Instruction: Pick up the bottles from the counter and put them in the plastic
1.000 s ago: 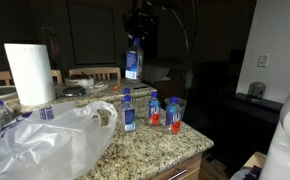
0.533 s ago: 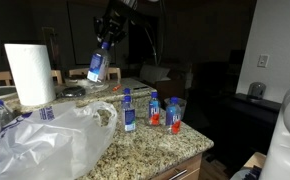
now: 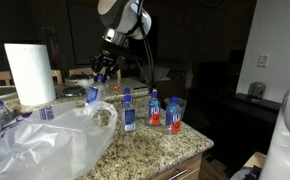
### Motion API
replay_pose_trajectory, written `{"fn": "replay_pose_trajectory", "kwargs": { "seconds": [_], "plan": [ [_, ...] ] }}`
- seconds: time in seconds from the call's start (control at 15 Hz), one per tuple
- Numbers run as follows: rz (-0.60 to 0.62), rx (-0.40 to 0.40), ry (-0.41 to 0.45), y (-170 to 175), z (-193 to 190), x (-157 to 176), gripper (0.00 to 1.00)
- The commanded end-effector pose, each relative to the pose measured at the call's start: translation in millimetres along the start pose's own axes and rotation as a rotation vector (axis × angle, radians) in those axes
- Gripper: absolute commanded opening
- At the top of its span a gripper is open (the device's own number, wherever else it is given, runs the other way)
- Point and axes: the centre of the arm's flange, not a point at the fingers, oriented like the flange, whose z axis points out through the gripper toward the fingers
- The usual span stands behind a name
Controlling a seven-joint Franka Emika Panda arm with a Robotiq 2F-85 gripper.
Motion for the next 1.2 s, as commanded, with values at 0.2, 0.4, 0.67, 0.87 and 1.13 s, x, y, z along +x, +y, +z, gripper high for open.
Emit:
{"fn": "replay_pose_trajectory", "kwargs": {
  "seconds": [0.2, 0.4, 0.67, 0.87, 1.13],
  "plan": [
    [0.134, 0.034, -0.093, -17.9, 67.9, -12.0, 0.1],
    [0.171, 0.019, -0.149, -19.9, 117.9, -39.0, 0.1],
    [0.23, 0.08, -0.14, -35.2, 138.0, -33.6, 0.1],
    [0.252, 0.111, -0.122, -47.4, 141.1, -33.7, 0.1],
    [0.316, 0.137, -0.139, -51.8, 150.6, -36.3, 0.1]
  ]
}}
